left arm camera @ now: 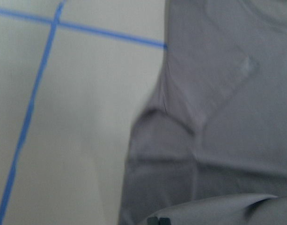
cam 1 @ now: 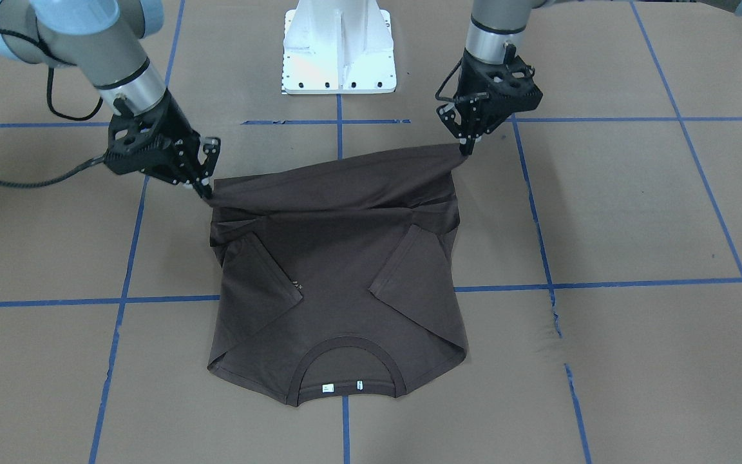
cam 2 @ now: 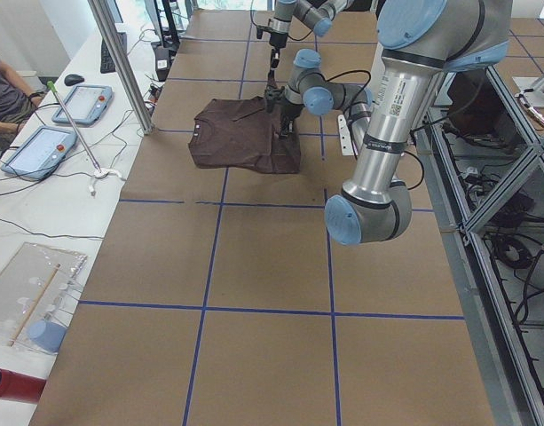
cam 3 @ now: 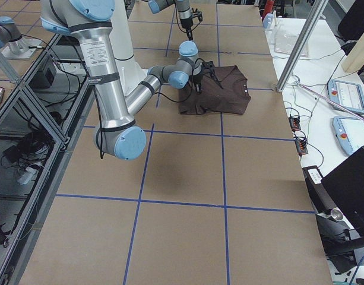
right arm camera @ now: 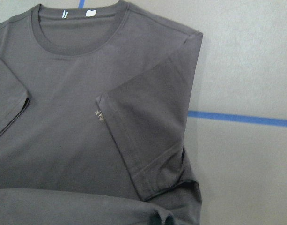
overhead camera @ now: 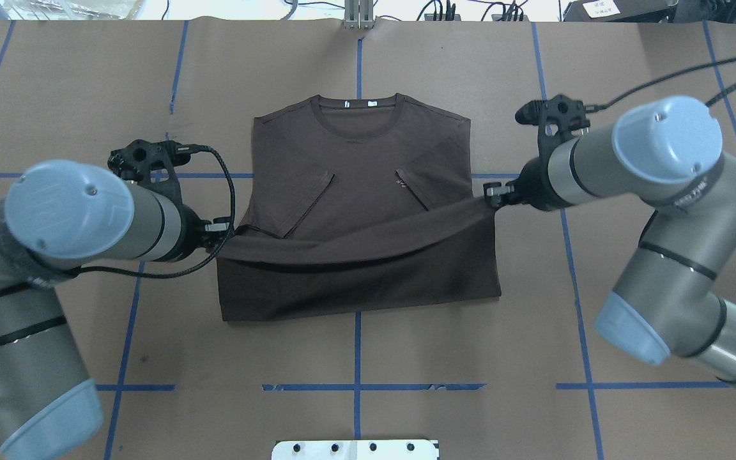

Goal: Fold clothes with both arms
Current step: 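Lift the hem and fold it up toward the collar with both grippers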

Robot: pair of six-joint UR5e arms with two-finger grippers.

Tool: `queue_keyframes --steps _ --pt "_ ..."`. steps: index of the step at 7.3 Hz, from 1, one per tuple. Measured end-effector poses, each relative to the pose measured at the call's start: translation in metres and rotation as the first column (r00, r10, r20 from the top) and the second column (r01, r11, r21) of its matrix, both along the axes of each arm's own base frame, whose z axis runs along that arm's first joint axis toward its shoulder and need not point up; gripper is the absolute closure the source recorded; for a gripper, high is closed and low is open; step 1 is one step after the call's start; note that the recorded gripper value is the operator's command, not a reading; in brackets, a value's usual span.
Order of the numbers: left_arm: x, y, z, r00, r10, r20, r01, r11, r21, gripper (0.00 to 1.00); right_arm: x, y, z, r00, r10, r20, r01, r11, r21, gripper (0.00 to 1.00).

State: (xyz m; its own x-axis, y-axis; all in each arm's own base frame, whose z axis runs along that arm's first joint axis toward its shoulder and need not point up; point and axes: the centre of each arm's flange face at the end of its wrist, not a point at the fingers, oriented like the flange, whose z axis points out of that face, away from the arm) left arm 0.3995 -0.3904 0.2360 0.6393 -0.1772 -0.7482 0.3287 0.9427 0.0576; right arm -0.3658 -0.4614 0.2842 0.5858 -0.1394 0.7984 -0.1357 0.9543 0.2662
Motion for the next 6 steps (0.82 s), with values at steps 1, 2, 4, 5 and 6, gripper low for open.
queue_keyframes --steps 1,2,4,5,6 --pt "0.007 -0.027 0.005 1.0 -0.026 -0.004 0.026 1.0 0.009 1.0 0.0 -0.033 0.002 1.0 0.018 -0.023 -0.018 1.0 0.01 1.0" --pt "0.018 -0.057 0.01 0.998 -0.055 -0.004 0.055 0.998 0.011 1.0 -0.002 -0.064 0.001 0.999 0.037 -0.038 -0.037 0.999 0.005 1.0" --pt "0.028 -0.117 0.033 0.993 -0.116 -0.012 0.116 0.993 0.023 1.0 -0.014 -0.12 0.0 0.995 0.066 -0.069 -0.067 0.997 -0.022 1.0" --pt "0.027 -0.142 0.045 0.99 -0.138 -0.014 0.138 0.99 0.035 1.0 -0.018 -0.144 0.002 0.993 0.073 -0.087 -0.077 0.996 -0.038 1.0" --pt "0.027 -0.165 0.058 0.988 -0.156 -0.013 0.157 0.987 0.043 1.0 -0.025 -0.164 0.009 0.992 0.075 -0.103 -0.081 0.996 -0.048 1.0"
